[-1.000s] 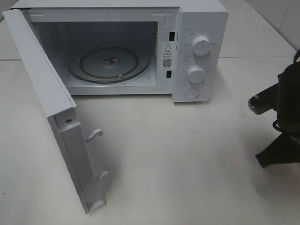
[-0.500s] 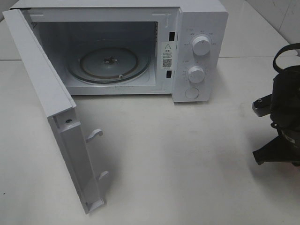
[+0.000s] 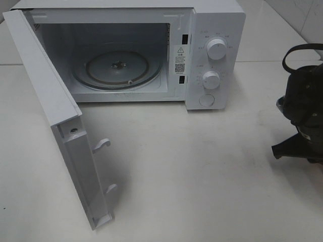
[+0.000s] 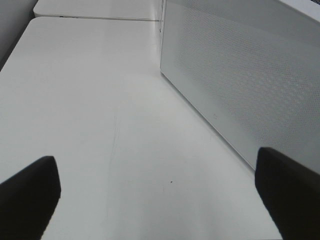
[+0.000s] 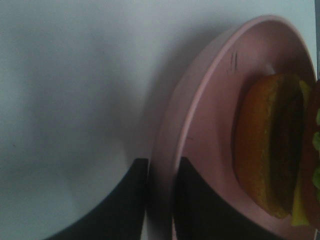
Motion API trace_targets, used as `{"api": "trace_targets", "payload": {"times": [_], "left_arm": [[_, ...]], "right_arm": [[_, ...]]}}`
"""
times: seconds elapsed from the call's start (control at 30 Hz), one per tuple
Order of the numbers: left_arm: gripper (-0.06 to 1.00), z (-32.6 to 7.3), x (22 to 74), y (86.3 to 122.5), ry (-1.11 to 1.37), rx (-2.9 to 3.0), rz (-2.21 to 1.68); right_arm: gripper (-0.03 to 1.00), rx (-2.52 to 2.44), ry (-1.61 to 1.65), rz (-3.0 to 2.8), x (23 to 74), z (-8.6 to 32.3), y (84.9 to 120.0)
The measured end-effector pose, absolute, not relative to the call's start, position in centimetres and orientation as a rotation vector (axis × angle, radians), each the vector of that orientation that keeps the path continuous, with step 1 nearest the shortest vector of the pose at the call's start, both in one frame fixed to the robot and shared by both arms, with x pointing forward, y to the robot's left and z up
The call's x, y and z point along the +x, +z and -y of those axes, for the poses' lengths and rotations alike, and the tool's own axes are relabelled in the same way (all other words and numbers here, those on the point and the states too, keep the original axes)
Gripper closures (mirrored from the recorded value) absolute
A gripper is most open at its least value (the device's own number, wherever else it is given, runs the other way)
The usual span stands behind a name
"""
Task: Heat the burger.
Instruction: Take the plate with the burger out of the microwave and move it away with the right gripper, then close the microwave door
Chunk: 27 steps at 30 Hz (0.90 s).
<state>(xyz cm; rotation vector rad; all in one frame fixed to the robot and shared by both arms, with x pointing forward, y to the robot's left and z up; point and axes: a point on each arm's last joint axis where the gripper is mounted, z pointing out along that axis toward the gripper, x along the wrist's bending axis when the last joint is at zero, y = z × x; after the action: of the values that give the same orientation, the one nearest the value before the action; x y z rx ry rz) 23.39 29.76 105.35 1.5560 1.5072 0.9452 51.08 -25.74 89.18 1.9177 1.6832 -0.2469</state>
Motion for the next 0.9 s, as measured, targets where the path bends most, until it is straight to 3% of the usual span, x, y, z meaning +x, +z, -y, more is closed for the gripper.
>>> {"api": "trace_targets", "payload": {"times": [0.4,0.9], "left_arm": [[-0.03,-29.8,23.4,105.4,0.945,1.556,-1.507],[-0.03,-29.8,23.4,105.4,0.945,1.556,-1.507]], "right_arm": [[0.42,1.910,-0.206,-1.723,52.1,25.1,89.9],[0.39,1.847,-0.070,-1.934,51.5,24.2,94.5]]}}
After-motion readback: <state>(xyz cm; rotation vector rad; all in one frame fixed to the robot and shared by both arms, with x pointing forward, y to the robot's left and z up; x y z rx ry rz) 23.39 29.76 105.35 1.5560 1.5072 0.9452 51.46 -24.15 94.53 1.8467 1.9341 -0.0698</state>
